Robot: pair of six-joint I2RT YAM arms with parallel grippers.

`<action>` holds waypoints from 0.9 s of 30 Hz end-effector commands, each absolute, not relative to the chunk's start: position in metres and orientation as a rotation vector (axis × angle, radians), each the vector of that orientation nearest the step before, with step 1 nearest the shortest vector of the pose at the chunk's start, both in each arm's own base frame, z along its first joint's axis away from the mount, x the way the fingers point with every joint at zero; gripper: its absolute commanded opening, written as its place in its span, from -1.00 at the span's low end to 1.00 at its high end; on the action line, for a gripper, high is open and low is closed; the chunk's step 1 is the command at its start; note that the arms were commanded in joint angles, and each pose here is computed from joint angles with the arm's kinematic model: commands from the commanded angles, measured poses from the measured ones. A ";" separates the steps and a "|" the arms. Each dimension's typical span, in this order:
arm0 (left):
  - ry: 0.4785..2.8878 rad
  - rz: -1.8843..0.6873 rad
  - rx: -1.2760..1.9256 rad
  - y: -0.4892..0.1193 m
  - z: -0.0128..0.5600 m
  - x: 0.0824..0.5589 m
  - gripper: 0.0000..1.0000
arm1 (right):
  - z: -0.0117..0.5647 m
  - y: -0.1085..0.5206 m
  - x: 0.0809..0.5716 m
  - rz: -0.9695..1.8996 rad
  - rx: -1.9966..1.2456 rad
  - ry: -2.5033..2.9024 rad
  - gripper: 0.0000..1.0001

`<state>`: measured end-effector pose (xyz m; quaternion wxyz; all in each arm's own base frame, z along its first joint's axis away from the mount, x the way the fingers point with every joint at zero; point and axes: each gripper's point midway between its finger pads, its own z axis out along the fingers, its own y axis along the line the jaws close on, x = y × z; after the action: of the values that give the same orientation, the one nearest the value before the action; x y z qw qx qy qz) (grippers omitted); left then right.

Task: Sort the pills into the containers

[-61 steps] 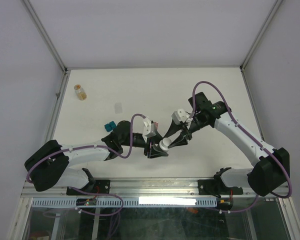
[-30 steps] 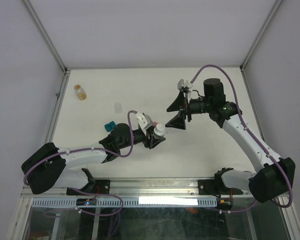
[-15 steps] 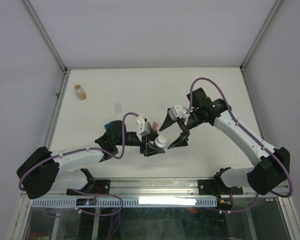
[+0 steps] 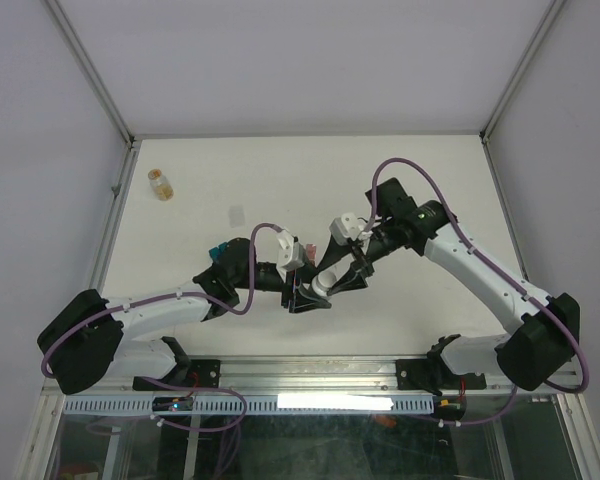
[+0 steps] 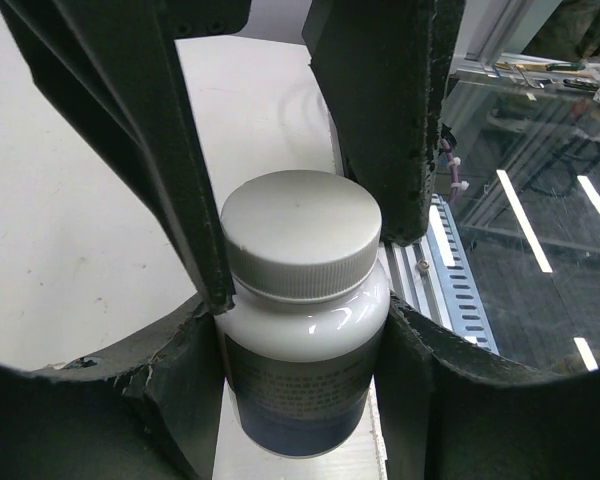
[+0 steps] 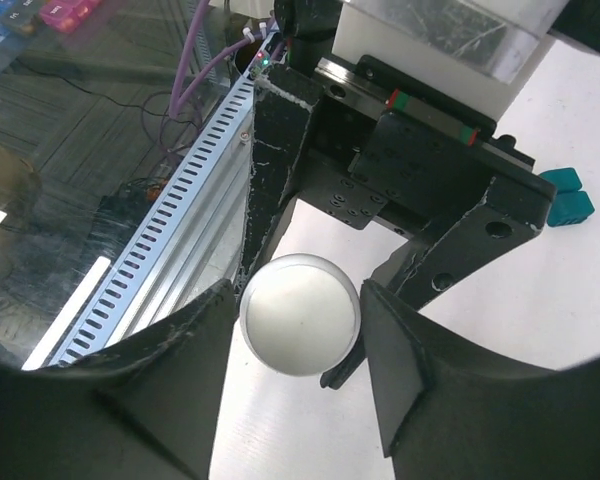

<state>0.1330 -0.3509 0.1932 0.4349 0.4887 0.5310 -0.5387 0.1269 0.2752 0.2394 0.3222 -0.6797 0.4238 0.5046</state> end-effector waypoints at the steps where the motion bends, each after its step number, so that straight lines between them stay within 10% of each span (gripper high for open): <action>1: 1.225 -1.322 1.213 -0.356 0.220 0.138 -1.00 | 0.248 0.277 0.125 1.302 -1.779 1.082 0.05; 20: 1.407 -0.791 0.516 -0.330 0.235 0.255 -1.00 | 0.213 0.296 0.230 1.128 -0.934 1.948 -1.00; 25: 1.364 -0.834 0.642 -0.337 0.224 0.238 -1.00 | 0.276 0.293 0.214 1.249 -1.099 1.680 0.54; 27: 1.356 -0.875 0.709 -0.337 0.218 0.226 -1.00 | 0.301 0.276 0.218 1.214 -1.133 1.558 0.88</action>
<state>0.2237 -0.3401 0.1741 0.5793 0.3173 0.6543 -0.3681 0.2166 0.2914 0.2199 0.3353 -0.4240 0.7026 0.4628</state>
